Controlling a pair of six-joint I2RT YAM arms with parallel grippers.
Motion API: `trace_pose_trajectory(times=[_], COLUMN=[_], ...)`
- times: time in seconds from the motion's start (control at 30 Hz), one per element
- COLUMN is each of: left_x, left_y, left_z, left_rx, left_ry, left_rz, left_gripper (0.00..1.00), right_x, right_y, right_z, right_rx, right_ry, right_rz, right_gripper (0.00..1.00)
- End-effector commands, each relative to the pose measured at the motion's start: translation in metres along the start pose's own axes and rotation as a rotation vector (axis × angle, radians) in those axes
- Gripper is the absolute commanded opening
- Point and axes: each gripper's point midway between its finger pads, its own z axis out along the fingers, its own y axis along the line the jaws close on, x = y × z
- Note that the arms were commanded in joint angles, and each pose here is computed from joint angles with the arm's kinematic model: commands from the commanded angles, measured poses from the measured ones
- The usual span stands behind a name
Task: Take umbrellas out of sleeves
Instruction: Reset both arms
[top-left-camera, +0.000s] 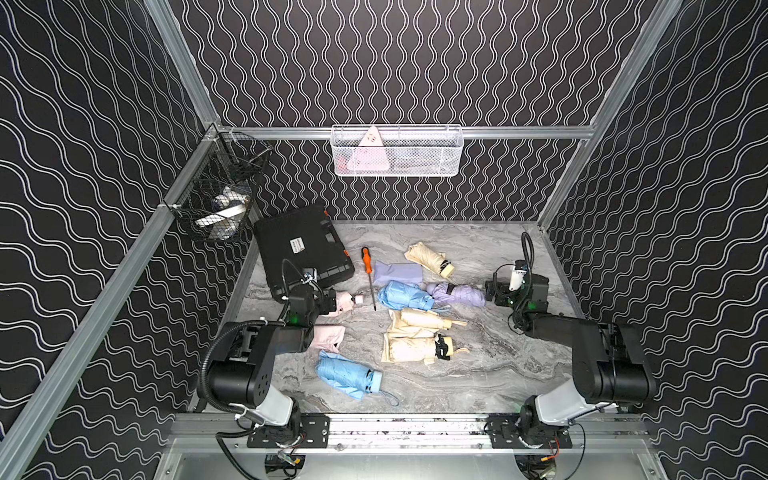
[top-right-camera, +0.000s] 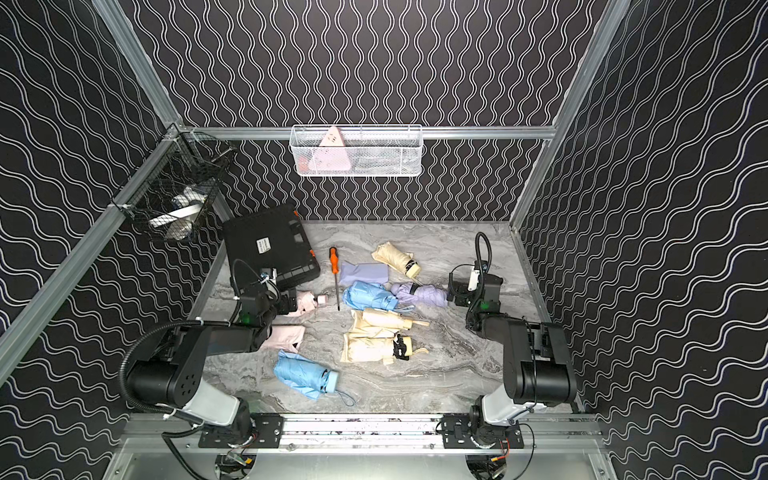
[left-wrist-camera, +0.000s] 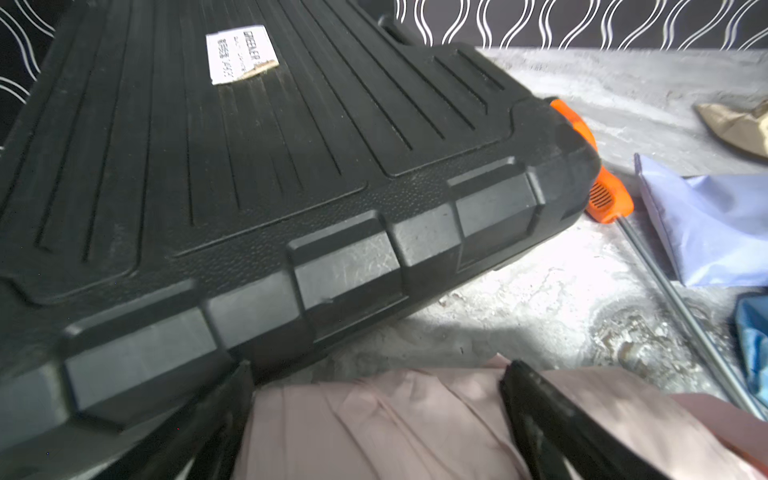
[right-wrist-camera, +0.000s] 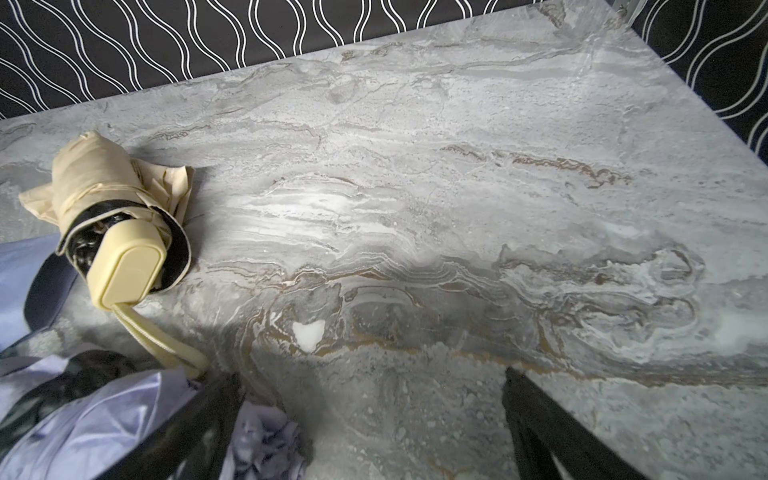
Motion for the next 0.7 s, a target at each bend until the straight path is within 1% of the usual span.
trace_pose_trajectory(times=[0.0, 0.07, 0.1, 0.17, 0.27, 0.4, 0.47, 0.53, 0.6, 0.67], left_x=[-0.018, -0.017, -0.018, -0.016, -0.017, -0.017, -0.018, -0.017, -0.017, -0.016], left_y=[0.001, 0.015, 0.018, 0.014, 0.013, 0.012, 0.012, 0.011, 0.011, 0.005], left_z=[-0.006, -0.012, -0.012, -0.006, -0.003, -0.003, -0.004, -0.003, -0.003, -0.001], left_rx=[0.002, -0.072, -0.087, -0.075, -0.073, -0.073, -0.071, -0.068, -0.066, -0.036], left_ry=[-0.15, -0.166, -0.175, -0.144, -0.131, -0.134, -0.138, -0.133, -0.132, -0.121], left_rz=[0.031, -0.008, -0.013, -0.002, 0.007, 0.009, 0.009, 0.011, 0.013, 0.029], left_gripper=[0.99, 0.99, 0.99, 0.99, 0.99, 0.99, 0.99, 0.99, 0.99, 0.99], right_x=[-0.01, -0.009, -0.008, -0.006, -0.003, -0.002, 0.004, 0.002, 0.004, 0.002], right_y=[0.003, 0.005, 0.005, 0.009, 0.011, 0.009, 0.011, 0.006, 0.002, 0.001], right_z=[0.002, 0.005, 0.005, 0.007, 0.003, -0.01, -0.018, -0.022, -0.021, -0.018], right_rx=[-0.02, -0.032, -0.035, -0.058, -0.077, -0.085, -0.098, -0.062, -0.039, -0.034], right_ry=[-0.03, -0.03, -0.032, -0.031, -0.052, -0.146, -0.219, -0.273, -0.261, -0.253], right_rz=[-0.004, -0.007, -0.006, -0.021, -0.024, -0.027, -0.048, -0.038, -0.022, -0.017], right_gripper=[1.0, 1.0, 1.0, 1.0, 1.0, 1.0, 1.0, 1.0, 1.0, 1.0])
